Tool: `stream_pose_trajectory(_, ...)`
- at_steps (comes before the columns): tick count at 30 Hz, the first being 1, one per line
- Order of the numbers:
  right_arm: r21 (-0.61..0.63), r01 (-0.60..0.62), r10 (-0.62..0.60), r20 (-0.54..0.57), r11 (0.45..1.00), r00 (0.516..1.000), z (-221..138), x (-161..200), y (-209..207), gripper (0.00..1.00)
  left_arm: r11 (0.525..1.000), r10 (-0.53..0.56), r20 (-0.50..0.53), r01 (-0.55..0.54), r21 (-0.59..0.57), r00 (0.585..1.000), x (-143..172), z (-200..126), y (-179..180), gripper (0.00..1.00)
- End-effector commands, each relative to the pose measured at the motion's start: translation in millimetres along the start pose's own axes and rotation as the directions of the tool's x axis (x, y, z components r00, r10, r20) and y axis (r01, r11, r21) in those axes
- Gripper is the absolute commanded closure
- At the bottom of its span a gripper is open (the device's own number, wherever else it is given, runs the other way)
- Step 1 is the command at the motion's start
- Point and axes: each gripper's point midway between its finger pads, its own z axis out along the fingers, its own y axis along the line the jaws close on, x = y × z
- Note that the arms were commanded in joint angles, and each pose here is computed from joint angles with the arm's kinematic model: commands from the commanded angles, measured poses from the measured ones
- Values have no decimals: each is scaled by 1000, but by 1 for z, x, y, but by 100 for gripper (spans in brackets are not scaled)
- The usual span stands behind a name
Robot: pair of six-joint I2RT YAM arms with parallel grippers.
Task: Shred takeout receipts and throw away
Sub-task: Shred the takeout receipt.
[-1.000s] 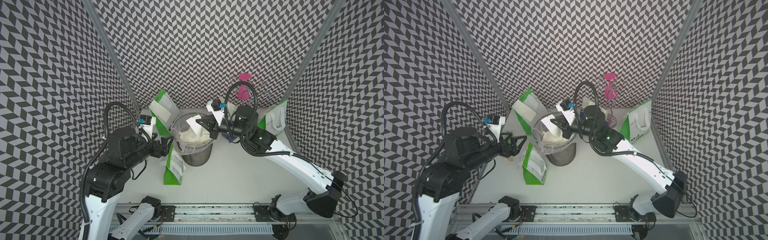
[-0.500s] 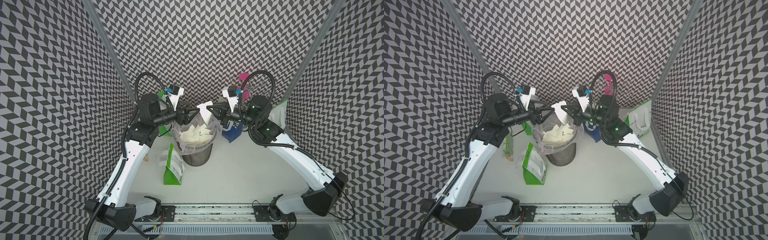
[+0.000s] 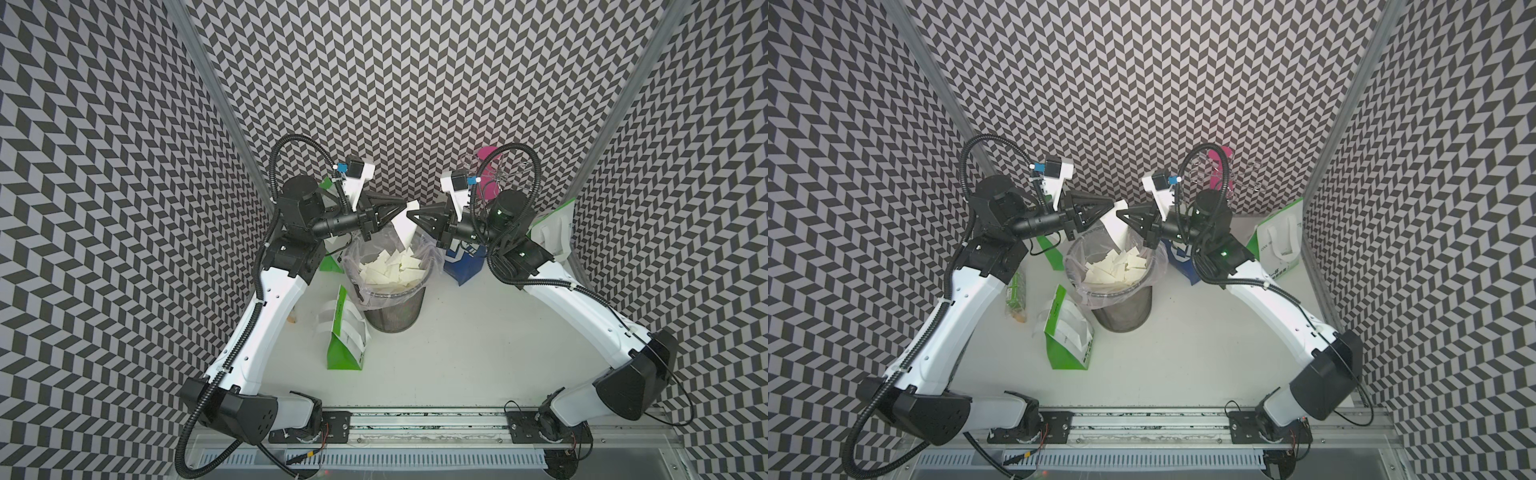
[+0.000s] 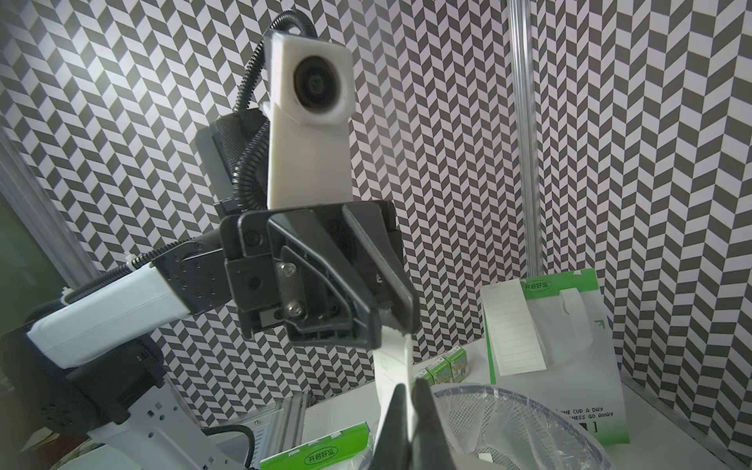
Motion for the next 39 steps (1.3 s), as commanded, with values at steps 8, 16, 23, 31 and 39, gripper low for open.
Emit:
stream_pose_trajectory(8,-25,11,-9,78,1000,997,-7,-17,2,100,1000,5,-24,-5,17,1000,3,1,-4,76)
stream_pose_trajectory(16,-37,-2,5,90,999,996,-7,-17,3,100,999,-10,-15,11,48,1000,1,2,-8,86)
stream_pose_trajectory(23,-61,-1,7,96,998,995,-9,-18,8,100,999,-20,-26,21,48,999,4,4,-5,88)
stream_pose_trajectory(31,-70,0,6,89,998,996,-11,-15,11,99,997,-31,-41,34,68,999,3,6,-6,100)
stream_pose_trajectory(39,-30,170,-171,-26,985,985,-18,-6,-7,51,998,4,-94,2,63,996,12,3,-9,100)
